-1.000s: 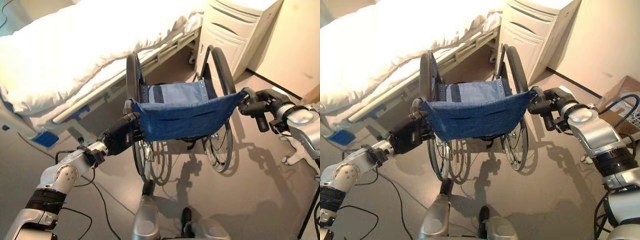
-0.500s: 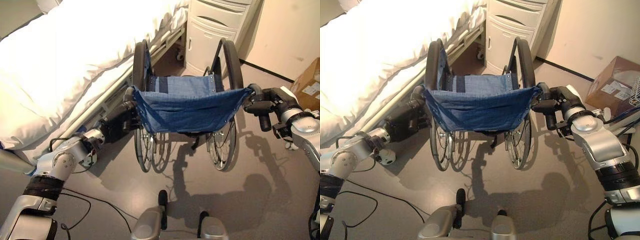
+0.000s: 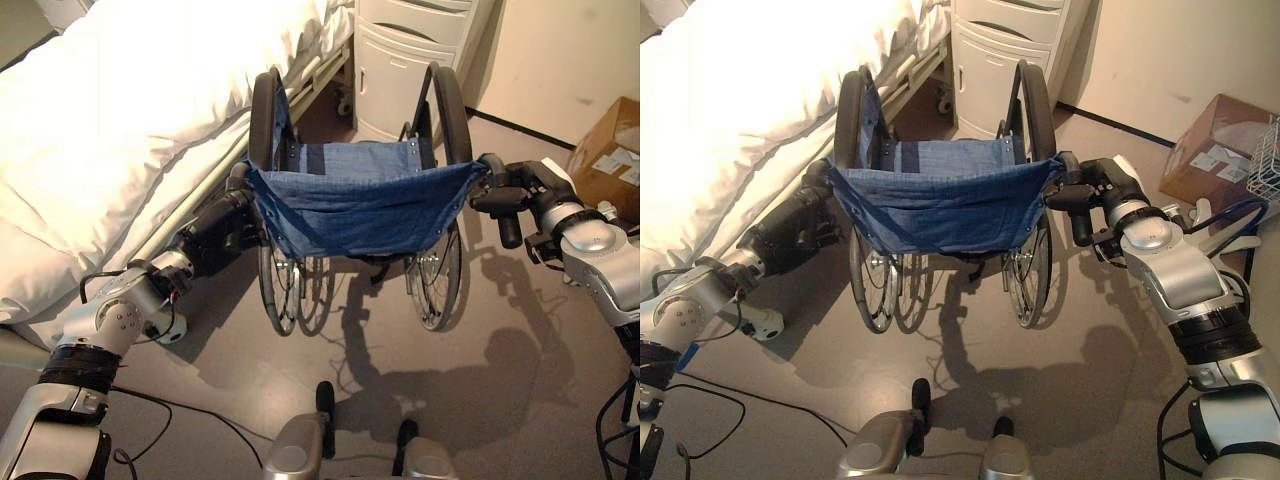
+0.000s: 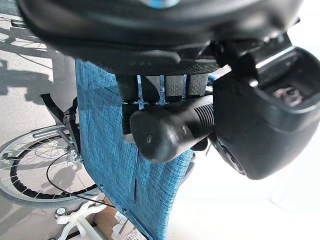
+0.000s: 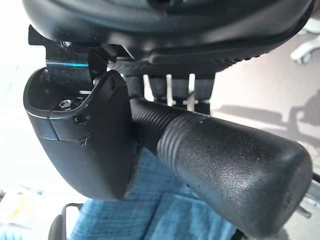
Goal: Push the wheelchair next to the bed
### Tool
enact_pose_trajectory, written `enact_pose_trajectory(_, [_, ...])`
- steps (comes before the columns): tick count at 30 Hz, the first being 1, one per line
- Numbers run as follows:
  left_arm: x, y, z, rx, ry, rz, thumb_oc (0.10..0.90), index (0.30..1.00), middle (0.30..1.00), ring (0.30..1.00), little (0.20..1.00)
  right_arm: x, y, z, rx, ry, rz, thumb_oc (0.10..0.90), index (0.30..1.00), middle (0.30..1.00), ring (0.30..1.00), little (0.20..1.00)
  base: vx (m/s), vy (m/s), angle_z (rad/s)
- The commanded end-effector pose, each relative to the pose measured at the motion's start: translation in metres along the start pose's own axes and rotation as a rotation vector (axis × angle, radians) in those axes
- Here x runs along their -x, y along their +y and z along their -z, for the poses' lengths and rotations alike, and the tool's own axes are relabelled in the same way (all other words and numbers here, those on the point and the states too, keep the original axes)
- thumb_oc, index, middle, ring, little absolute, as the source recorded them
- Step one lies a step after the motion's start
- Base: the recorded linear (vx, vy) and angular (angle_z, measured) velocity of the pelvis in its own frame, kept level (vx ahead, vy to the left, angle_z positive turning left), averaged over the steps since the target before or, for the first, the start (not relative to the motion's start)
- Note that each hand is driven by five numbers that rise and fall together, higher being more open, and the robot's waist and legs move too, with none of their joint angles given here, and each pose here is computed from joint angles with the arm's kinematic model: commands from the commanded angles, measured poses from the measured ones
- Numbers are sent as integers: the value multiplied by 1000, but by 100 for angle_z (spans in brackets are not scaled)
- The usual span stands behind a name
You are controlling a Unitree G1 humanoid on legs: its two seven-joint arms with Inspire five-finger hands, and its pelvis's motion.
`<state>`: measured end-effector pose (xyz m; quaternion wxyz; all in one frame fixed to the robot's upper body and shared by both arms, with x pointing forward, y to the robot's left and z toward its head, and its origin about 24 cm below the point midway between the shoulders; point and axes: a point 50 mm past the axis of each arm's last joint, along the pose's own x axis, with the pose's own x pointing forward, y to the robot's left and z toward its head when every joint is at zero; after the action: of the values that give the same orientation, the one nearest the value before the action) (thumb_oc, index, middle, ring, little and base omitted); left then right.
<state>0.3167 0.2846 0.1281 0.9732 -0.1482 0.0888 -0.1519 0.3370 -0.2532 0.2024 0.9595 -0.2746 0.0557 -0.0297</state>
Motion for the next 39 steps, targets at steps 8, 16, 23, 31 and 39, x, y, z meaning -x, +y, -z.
enact_pose_trajectory(8, [21,15,-116,-102,-501,-128,400,300,300,300,300,13,61,-39,-46,-302,-284,400,300,300,300,300,6,-16,0])
enact_pose_trajectory(16, [20,13,-117,-111,-499,-124,400,300,300,300,300,12,61,-39,-56,-300,-267,400,300,300,300,300,0,0,0])
enact_pose_trajectory(23, [19,15,-121,-104,-497,-160,800,900,900,900,900,12,58,-38,-82,-291,-240,800,900,900,900,900,0,0,0])
enact_pose_trajectory(31, [22,17,-122,-102,-500,-195,800,900,900,900,900,12,49,-37,-104,-289,-186,800,900,900,900,900,0,0,0])
enact_pose_trajectory(39, [32,23,-125,-133,-511,-253,800,900,900,900,900,14,31,-31,-139,-292,-96,800,900,900,900,900,-5,-8,0])
